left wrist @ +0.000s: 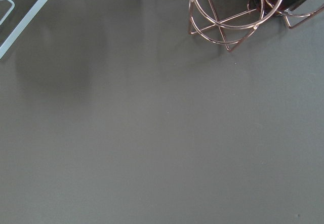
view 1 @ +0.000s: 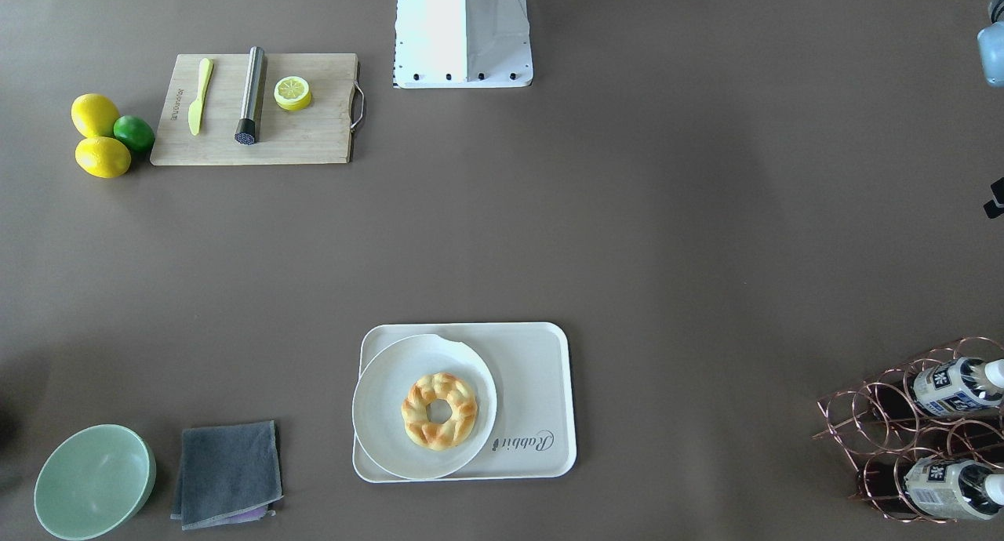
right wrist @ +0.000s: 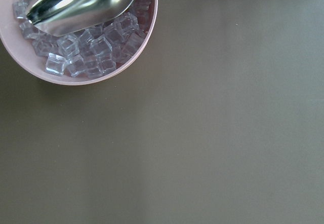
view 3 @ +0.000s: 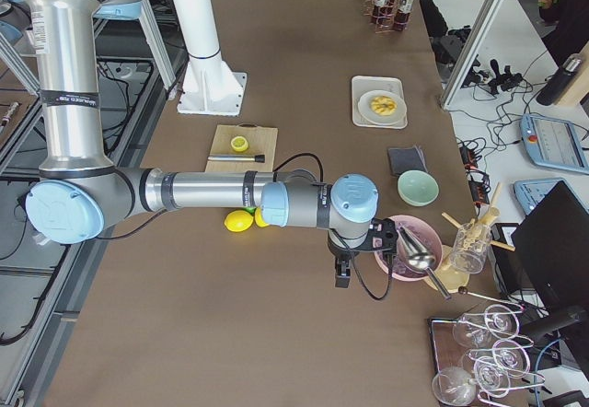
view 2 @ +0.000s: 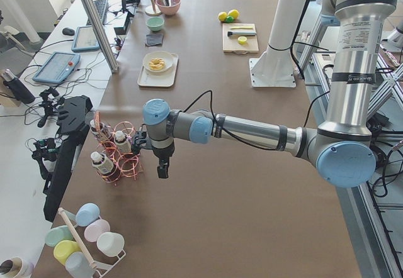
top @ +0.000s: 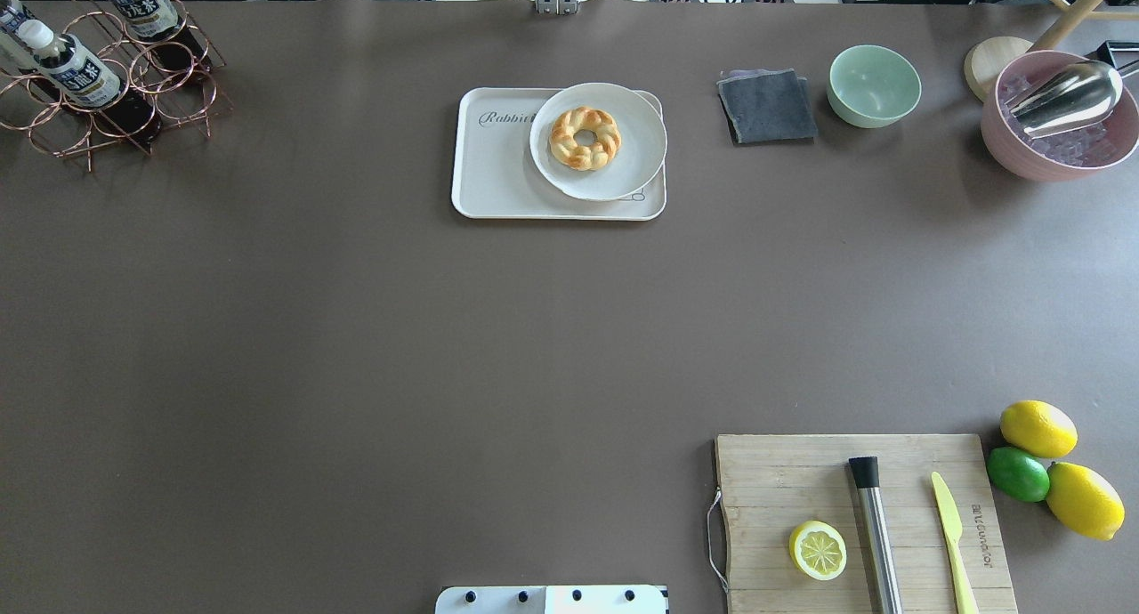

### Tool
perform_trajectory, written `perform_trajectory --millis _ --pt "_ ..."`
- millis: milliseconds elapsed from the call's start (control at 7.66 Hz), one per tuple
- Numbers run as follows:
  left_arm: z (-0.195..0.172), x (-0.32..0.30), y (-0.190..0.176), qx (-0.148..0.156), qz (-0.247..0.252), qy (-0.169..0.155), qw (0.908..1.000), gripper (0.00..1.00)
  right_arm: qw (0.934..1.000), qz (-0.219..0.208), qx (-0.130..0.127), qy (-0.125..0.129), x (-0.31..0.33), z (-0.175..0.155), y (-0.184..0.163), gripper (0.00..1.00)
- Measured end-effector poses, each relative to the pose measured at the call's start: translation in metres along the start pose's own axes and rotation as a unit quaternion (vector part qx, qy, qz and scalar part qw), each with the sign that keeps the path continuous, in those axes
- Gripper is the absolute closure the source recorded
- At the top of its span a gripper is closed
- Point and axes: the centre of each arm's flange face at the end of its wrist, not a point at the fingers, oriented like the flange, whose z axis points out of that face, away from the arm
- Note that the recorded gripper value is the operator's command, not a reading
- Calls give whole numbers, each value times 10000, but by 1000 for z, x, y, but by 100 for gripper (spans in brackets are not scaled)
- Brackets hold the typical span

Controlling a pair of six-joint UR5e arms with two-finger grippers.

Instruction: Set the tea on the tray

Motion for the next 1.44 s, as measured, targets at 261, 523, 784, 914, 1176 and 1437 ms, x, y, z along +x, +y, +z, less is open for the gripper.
perform_trajectory --millis 261,523,784,914,1176,1437 --pt "1 0 0 -7 -6 -4 10000 3 10000 -10 -5 -2 0 0 0 0" --pt "1 -1 0 -13 -8 -3 10000 3 10000 -20 -12 1 1 1 2 0" --pt "1 -1 0 -10 -1 -5 10000 3 10000 -14 -20 -1 2 2 3 0" --pt "1 -1 -1 -8 4 -6 10000 3 10000 -13 -22 2 2 2 3 0" --pt "1 -1 -1 -5 10 -8 10000 3 10000 -7 -27 5 3 2 3 0" --pt "1 0 -3 -1 17 -7 10000 3 10000 10 -27 2 3 2 3 0"
